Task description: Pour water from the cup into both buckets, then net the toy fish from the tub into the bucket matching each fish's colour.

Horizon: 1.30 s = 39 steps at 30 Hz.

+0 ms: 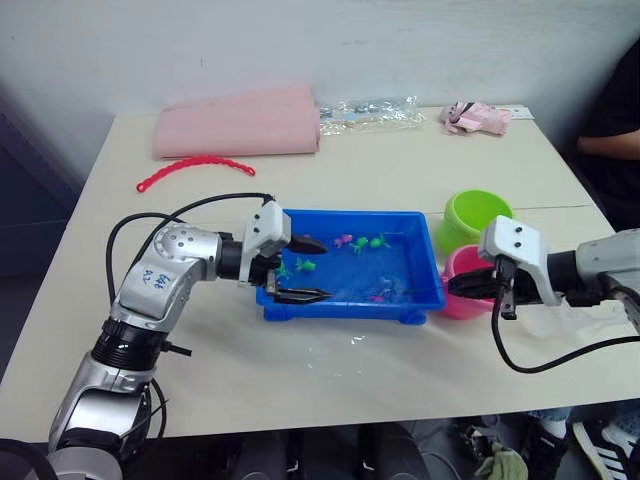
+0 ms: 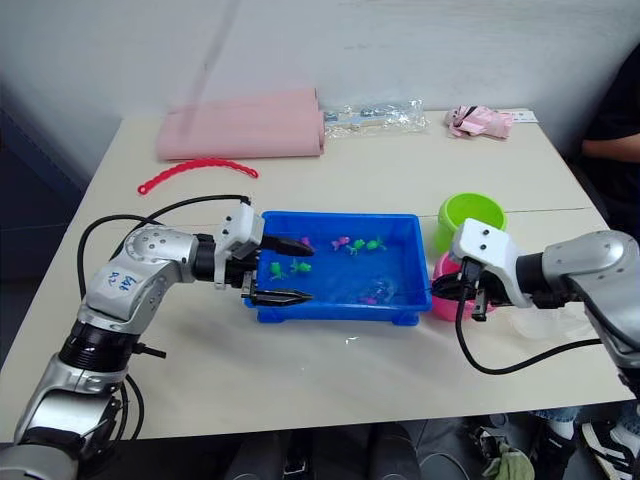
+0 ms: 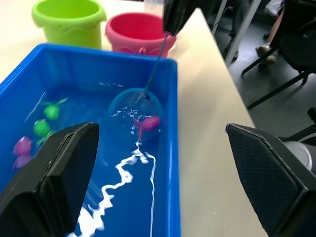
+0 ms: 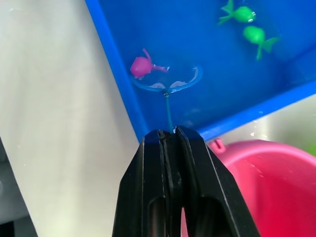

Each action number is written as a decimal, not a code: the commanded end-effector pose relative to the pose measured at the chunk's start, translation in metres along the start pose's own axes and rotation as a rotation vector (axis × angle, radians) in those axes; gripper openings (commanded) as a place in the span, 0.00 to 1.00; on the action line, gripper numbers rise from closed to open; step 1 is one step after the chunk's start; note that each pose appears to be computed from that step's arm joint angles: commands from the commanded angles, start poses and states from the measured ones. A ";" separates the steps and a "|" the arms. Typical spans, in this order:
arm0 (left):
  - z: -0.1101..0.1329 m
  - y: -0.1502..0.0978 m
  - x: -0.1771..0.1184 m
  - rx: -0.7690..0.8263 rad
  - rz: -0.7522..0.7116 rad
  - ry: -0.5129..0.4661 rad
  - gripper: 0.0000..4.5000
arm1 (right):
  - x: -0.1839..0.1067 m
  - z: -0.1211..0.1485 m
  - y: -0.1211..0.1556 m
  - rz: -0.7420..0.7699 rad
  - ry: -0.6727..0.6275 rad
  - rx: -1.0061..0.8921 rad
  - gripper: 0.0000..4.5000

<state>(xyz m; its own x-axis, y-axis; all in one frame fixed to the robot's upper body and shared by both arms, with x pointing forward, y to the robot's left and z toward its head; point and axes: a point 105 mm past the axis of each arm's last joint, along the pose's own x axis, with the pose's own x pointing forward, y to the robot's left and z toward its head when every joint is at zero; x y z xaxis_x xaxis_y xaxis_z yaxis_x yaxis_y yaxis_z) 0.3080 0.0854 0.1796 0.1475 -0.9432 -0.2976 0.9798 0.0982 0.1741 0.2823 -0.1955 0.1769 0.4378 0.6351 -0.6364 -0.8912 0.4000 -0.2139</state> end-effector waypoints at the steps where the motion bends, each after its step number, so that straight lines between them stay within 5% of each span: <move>1: 0.008 0.003 -0.008 0.048 0.012 -0.008 0.99 | 0.000 0.010 0.004 -0.019 -0.080 0.058 0.00; 17: 0.006 0.021 -0.017 0.061 0.040 0.007 0.99 | 0.000 0.007 0.000 -0.142 -0.272 0.290 0.00; 30: 0.033 0.019 0.024 0.001 -0.095 -0.145 0.99 | -0.076 0.006 0.031 -0.447 -0.345 0.189 0.00; 39: 0.041 0.018 0.046 0.040 -0.194 -0.175 0.99 | -0.120 -0.026 0.053 -0.692 -0.208 0.212 0.00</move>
<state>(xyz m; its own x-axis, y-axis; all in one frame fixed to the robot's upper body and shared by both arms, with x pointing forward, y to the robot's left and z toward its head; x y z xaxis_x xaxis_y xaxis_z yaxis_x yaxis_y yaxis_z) 0.3289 0.0350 0.1996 -0.0477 -0.9852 -0.1648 0.9897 -0.0689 0.1253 0.1839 -0.2640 0.2107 0.8943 0.3384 -0.2927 -0.4177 0.8660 -0.2749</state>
